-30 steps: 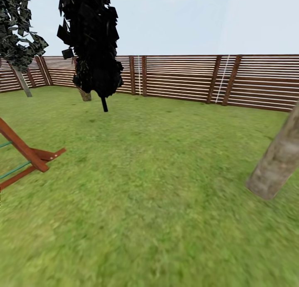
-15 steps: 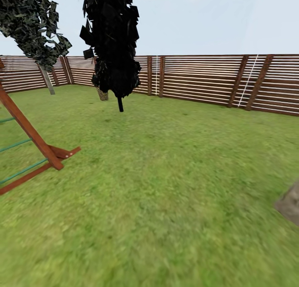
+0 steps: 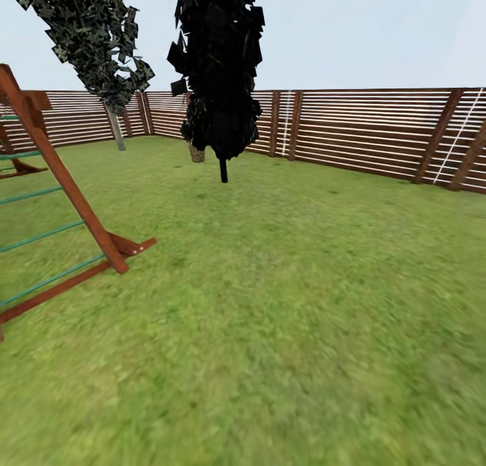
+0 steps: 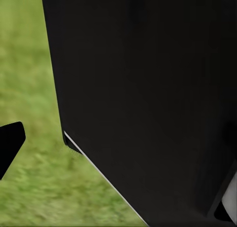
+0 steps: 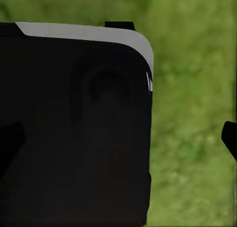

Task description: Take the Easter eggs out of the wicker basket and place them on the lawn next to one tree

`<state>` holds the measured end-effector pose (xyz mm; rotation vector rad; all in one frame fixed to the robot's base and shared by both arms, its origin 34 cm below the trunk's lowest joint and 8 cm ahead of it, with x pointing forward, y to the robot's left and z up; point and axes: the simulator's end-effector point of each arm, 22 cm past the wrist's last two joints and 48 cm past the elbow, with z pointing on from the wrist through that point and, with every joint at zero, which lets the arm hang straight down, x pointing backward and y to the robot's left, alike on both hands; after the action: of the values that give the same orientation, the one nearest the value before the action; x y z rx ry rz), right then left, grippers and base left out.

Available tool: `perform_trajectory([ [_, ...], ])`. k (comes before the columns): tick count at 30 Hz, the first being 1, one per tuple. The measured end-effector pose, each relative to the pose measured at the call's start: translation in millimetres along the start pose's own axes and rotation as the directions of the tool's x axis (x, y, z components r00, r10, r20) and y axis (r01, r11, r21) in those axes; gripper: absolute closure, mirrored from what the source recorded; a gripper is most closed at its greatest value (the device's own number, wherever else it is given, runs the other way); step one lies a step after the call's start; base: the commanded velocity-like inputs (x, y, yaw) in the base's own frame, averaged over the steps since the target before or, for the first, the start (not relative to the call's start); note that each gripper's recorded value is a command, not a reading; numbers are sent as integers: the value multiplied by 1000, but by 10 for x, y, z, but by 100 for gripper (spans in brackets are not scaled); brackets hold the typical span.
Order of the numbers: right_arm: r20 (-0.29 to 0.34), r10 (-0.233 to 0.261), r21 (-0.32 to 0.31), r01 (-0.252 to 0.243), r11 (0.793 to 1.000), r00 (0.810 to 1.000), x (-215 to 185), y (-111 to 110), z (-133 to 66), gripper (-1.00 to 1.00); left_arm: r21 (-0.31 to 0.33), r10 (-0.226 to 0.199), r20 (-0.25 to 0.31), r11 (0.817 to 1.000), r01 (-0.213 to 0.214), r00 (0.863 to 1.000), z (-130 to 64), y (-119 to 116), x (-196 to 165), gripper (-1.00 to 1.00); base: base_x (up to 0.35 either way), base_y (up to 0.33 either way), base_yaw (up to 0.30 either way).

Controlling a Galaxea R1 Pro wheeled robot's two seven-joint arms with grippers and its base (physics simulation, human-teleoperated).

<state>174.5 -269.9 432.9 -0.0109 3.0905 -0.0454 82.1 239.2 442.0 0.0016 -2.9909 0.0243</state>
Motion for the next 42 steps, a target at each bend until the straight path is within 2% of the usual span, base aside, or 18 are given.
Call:
perform_trajectory([
  [25, 4, 0, 1, 0, 1000, 1000, -6, -8, 0, -100, 0, 0, 0, 1000, 0, 1000, 0, 0, -1, -100, 340, 0, 253],
  [36, 5, 0, 3, 0, 1000, 1000, -10, -21, 0, -100, -1, 1, 0, 1000, -1, 1000, 0, 5, -1, -100, 340, 0, 13],
  [42, 5, 0, 4, 0, 1000, 1000, -9, -31, 0, -100, 0, 1, 0, 1000, -1, 1000, 0, -3, -2, -100, 340, 0, -170],
])
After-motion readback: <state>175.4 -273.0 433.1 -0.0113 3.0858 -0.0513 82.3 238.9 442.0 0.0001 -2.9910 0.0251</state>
